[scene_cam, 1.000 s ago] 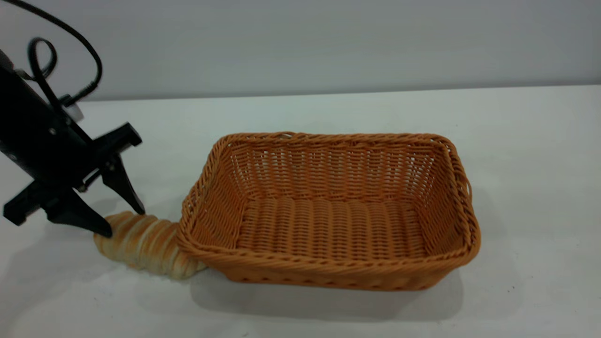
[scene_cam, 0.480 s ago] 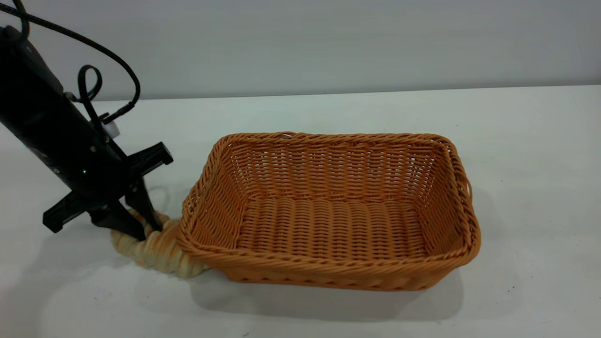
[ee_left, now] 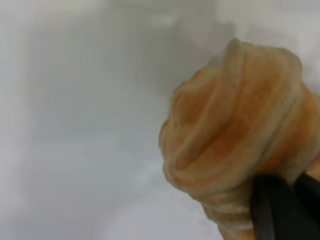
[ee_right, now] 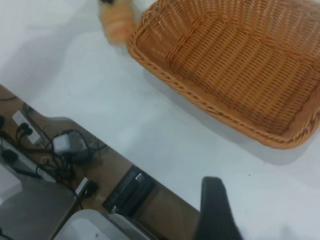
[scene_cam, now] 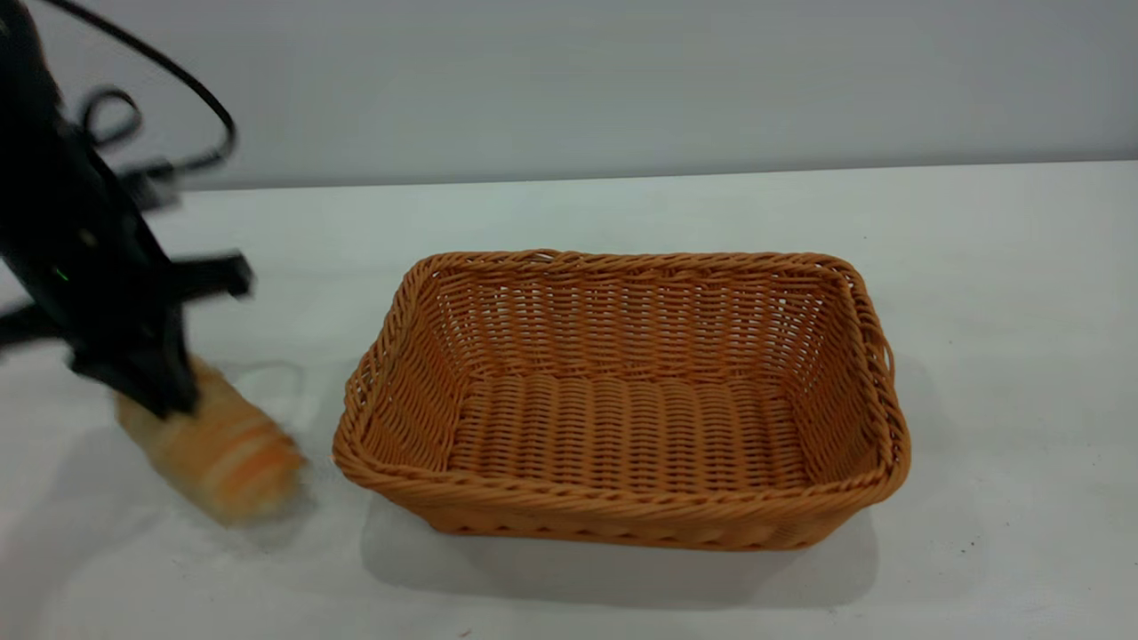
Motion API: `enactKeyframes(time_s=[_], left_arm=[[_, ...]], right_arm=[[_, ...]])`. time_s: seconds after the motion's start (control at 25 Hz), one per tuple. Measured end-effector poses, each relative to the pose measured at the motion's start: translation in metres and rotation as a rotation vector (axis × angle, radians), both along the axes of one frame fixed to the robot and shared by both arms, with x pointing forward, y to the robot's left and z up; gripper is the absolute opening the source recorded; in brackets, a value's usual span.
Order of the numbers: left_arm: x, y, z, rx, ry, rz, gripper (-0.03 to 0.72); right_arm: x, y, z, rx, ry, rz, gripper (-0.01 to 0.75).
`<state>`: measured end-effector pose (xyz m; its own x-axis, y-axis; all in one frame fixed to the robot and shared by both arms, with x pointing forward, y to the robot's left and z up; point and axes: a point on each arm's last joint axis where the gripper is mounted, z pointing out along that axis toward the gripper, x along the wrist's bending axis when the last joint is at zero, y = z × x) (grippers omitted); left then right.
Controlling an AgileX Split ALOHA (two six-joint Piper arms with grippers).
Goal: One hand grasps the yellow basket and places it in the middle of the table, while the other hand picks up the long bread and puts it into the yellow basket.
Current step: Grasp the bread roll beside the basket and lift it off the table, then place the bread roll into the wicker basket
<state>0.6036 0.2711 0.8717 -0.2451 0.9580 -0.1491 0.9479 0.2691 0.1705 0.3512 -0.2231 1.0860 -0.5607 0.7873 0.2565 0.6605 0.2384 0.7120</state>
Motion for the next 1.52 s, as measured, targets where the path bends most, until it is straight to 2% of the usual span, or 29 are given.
enactKeyframes(time_s=[0.12, 0.28, 0.48, 0.64, 0.8, 0.96, 1.2, 1.32, 1.44, 1.52], left_arm=[[-0.001, 0.004, 0.039, 0.041, -0.086, 0.006, 0.046], [-0.007, 0.000, 0.087, 0.009, -0.211, 0.026, 0.046], [-0.016, -0.041, 0.114, -0.091, -0.302, -0.069, 0.046], [-0.020, -0.085, 0.115, -0.163, -0.361, -0.181, 0.046], [-0.020, -0.120, 0.101, -0.191, -0.414, -0.256, 0.046], [-0.021, -0.147, 0.076, -0.199, -0.414, -0.300, 0.045], [-0.026, -0.179, 0.042, -0.147, -0.447, -0.423, 0.047], [-0.030, -0.192, 0.034, -0.135, -0.460, -0.464, 0.092], [-0.031, -0.197, 0.034, -0.125, -0.480, -0.496, 0.214], [-0.029, -0.197, 0.035, -0.118, -0.508, -0.496, 0.325]], right_arm=[[0.000, 0.000, 0.000, -0.001, 0.004, 0.002, 0.513], [-0.001, 0.000, -0.001, -0.006, 0.015, 0.009, 0.513], [-0.002, 0.000, -0.002, -0.009, 0.025, 0.015, 0.513], [-0.003, 0.000, -0.002, -0.012, 0.031, 0.019, 0.513], [-0.003, 0.000, -0.002, -0.012, 0.033, 0.020, 0.513], [-0.003, 0.000, -0.002, -0.013, 0.034, 0.022, 0.513], [-0.005, 0.000, -0.002, -0.015, 0.037, 0.027, 0.513], [-0.009, -0.001, 0.000, -0.009, 0.019, 0.028, 0.513], [-0.014, -0.003, 0.004, -0.001, -0.006, 0.029, 0.513], [-0.017, -0.004, 0.005, 0.003, -0.018, 0.031, 0.513]])
